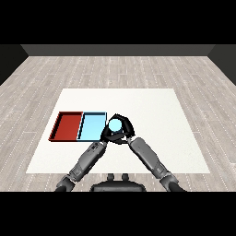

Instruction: Pick the blue can and put it in the blue box

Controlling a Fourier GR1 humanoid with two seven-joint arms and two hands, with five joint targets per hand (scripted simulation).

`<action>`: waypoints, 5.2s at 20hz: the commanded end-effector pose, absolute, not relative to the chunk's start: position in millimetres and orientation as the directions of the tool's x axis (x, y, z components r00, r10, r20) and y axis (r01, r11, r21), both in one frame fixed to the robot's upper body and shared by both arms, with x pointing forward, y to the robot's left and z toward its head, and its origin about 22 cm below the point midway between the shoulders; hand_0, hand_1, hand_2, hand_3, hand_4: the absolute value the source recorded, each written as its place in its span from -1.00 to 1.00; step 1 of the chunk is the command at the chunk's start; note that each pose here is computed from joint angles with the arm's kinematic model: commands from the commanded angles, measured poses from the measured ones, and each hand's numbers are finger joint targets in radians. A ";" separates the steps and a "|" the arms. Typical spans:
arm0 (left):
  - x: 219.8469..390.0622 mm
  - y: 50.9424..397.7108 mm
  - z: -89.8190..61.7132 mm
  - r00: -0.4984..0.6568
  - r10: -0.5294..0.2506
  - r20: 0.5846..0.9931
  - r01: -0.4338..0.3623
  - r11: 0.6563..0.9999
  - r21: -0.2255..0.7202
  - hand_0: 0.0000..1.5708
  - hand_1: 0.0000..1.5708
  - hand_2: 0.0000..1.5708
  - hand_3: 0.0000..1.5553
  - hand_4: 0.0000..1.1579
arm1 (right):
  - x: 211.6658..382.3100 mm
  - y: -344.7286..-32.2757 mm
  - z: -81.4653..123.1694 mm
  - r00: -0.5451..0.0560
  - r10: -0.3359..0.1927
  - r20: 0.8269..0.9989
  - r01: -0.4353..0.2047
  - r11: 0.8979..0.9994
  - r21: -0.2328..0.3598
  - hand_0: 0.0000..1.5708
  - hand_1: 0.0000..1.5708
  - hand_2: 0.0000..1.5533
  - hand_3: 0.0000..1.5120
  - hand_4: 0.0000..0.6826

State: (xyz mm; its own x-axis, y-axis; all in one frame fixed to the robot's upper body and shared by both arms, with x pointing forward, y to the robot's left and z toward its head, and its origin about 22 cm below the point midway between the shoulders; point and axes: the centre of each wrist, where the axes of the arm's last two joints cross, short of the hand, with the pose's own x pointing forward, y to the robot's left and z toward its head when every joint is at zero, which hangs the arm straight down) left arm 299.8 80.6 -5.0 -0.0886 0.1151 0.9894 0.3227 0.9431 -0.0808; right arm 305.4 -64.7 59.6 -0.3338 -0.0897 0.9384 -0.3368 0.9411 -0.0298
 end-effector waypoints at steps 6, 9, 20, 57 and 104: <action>292.9 60.1 -2.6 -0.081 -0.052 0.995 0.256 0.964 0.072 -1.00 -1.00 -1.00 -1.00 -1.00 | 288.5 -52.8 52.6 -0.324 -0.139 0.936 -0.374 0.927 0.008 0.89 0.89 0.88 0.86 0.68; 300.0 62.7 -4.6 -0.125 -0.100 0.987 0.279 0.951 0.132 -1.00 -1.00 -1.00 -1.00 -1.00 | 311.1 -45.6 70.0 -0.313 -0.110 0.943 -0.354 0.935 -0.009 0.88 0.88 0.88 0.85 0.66; 318.7 54.6 3.0 -0.109 -0.032 0.993 0.188 0.981 0.053 -0.11 -0.11 -0.01 -0.28 0.13 | 297.4 -66.1 57.9 -0.330 -0.161 0.930 -0.384 0.923 0.024 0.88 0.88 0.87 0.85 0.74; 338.0 152.4 -8.4 -0.284 -0.201 0.937 -0.145 0.976 0.165 1.00 1.00 0.99 0.89 0.98 | 268.7 -175.8 80.7 -0.426 -0.244 0.871 -0.240 0.959 0.151 -1.00 -1.00 -1.00 -1.00 -1.00; 406.1 224.0 -12.4 -0.115 -0.302 0.946 -0.412 0.881 0.231 -1.00 -1.00 -1.00 -1.00 -1.00 | 280.1 -242.0 63.1 -0.425 -0.237 0.873 -0.121 0.971 0.205 -1.00 -1.00 -1.00 -1.00 -1.00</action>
